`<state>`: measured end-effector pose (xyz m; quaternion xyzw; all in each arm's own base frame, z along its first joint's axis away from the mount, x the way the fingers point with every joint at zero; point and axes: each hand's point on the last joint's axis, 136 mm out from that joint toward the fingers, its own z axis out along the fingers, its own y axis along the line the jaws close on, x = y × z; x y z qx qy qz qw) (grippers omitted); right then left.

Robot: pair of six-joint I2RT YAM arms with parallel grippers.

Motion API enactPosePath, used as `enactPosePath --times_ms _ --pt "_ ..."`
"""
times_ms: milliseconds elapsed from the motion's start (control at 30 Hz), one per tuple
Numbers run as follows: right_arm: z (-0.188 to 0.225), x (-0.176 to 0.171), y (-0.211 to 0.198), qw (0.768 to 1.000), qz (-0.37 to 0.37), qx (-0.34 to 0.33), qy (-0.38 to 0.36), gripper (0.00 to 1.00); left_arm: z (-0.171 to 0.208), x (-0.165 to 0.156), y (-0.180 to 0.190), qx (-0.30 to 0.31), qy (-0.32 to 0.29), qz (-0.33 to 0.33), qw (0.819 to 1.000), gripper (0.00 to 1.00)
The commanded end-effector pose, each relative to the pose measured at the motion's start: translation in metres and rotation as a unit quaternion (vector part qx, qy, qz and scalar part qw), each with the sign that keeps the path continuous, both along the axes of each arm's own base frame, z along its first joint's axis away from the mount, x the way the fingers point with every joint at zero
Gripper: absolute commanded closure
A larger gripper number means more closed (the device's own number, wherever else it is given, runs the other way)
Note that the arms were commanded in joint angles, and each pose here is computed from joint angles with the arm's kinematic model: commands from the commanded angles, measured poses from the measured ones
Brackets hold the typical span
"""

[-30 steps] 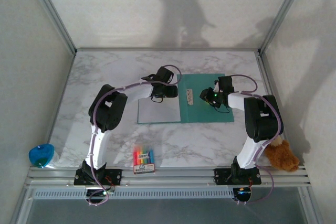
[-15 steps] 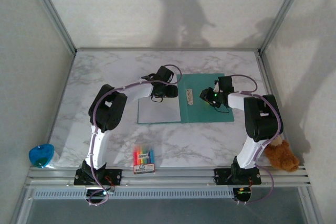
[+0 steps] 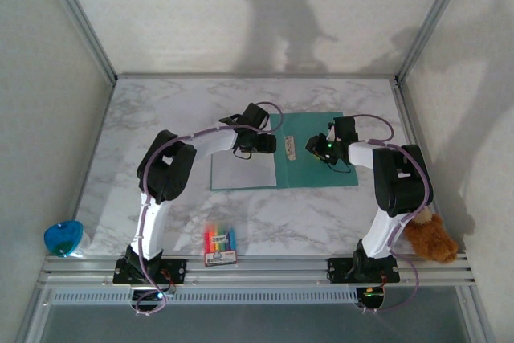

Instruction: Put the files into the folder

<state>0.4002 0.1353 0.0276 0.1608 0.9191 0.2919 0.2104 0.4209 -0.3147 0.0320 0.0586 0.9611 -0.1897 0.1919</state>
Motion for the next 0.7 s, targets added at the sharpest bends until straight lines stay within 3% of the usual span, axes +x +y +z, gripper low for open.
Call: enactPosePath --times_ms 0,367,667 --pt "-0.013 -0.003 -0.002 1.000 -0.007 -0.004 0.022 0.66 0.009 -0.016 -0.011 -0.015 0.008 -0.040 0.999 0.36" --pt "-0.014 -0.003 0.000 1.000 -0.008 -0.002 0.024 0.67 0.001 -0.030 -0.012 -0.023 0.028 -0.065 0.997 0.37" --pt "-0.012 -0.003 -0.001 1.000 -0.008 -0.004 0.024 0.67 0.002 -0.023 0.008 0.019 0.017 -0.042 0.999 0.37"
